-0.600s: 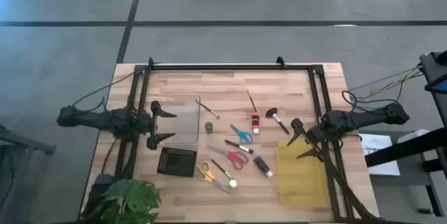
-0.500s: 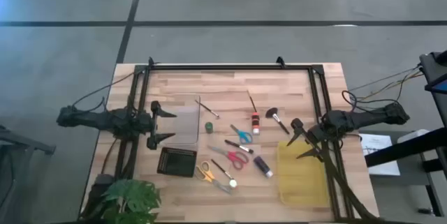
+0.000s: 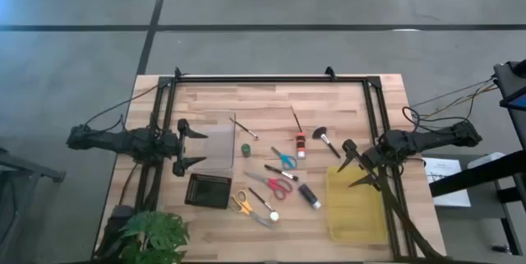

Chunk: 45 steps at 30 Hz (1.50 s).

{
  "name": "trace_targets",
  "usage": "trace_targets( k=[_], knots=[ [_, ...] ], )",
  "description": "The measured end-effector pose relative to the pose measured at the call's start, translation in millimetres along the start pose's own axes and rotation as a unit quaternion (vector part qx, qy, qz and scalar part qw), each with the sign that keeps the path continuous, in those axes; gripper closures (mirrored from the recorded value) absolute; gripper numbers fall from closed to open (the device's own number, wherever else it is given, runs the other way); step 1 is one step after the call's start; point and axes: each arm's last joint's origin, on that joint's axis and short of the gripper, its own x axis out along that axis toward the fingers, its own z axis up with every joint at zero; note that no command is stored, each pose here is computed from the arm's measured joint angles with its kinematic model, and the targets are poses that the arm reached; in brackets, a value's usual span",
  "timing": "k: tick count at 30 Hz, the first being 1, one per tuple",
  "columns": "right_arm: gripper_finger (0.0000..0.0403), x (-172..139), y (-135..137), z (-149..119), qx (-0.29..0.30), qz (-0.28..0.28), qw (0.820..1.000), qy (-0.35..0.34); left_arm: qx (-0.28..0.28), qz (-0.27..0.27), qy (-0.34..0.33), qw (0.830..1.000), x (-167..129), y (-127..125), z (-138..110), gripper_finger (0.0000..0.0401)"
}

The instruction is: Pick & Place Paint Supplies

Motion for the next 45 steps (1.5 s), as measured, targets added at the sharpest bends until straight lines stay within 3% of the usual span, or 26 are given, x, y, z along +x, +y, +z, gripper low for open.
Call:
trace_targets(
  k=[37,45],
  knots=[
    [0.0132,0.0,0.0,0.0,0.000,0.000,1.000,0.000,0.001,0.000,0.000,1.000,0.0,0.0,-0.1,0.0040],
    [0.0132,0.0,-0.7,0.0,-0.159,-0.012,0.987,0.001,0.002,0.000,0.000,1.000,0.0,0.0,0.0,0.0040]
  ],
)
